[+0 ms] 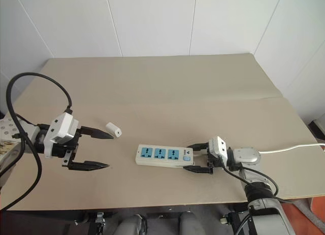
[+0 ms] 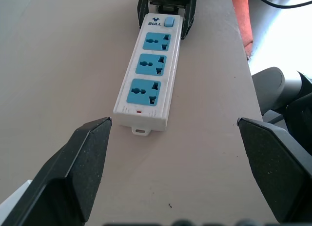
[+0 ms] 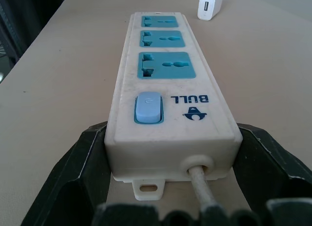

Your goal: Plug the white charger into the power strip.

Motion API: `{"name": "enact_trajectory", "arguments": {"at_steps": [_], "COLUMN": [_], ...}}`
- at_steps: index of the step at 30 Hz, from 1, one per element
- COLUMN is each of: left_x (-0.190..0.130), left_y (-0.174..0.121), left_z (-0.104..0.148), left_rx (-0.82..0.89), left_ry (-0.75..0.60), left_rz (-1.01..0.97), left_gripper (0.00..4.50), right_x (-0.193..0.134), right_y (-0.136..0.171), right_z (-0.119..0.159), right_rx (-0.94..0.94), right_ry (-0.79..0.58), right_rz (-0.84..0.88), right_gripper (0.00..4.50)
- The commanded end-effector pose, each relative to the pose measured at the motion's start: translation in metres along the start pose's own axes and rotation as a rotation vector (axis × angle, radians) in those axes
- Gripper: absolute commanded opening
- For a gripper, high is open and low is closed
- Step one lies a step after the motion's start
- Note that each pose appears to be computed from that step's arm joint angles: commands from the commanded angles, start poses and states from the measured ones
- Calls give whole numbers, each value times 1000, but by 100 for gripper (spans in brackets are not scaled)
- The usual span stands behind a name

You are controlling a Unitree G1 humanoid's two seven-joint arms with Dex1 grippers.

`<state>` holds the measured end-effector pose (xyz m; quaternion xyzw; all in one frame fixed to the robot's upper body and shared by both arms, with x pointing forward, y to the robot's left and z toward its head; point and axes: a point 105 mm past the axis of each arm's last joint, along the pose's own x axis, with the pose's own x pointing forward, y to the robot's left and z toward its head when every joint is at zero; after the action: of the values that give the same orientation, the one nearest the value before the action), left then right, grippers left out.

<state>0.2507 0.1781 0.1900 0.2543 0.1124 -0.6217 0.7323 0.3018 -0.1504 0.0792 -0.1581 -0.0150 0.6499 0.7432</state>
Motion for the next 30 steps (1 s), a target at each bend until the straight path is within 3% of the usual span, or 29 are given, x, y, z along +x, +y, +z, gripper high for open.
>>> {"name": "enact_trajectory", "arguments": {"at_steps": [1, 8, 14, 19, 23, 30], "left_x": [-1, -4, -8, -10, -8, 18], "left_y": [-1, 3, 36, 69, 105, 128], "left_z": [5, 7, 23, 11, -2, -11], "left_rx": [31, 49, 175, 266, 474, 528], "left_ry": [-4, -14, 6, 323, 614, 823], "left_rz": [6, 0, 55, -119, -204, -362], "left_gripper": [450, 450, 450, 450, 450, 450], "right_x": [3, 6, 20, 30, 33, 35], "right_y": [1, 1, 3, 5, 7, 10], "right_z": [-2, 10, 19, 14, 9, 3], "right_rx": [-10, -60, -74, -42, -24, 10], "right_ry": [0, -36, -43, -10, 24, 50], "right_rz": [-3, 31, 116, 186, 225, 223], "right_gripper": [341, 341, 341, 341, 341, 341]}}
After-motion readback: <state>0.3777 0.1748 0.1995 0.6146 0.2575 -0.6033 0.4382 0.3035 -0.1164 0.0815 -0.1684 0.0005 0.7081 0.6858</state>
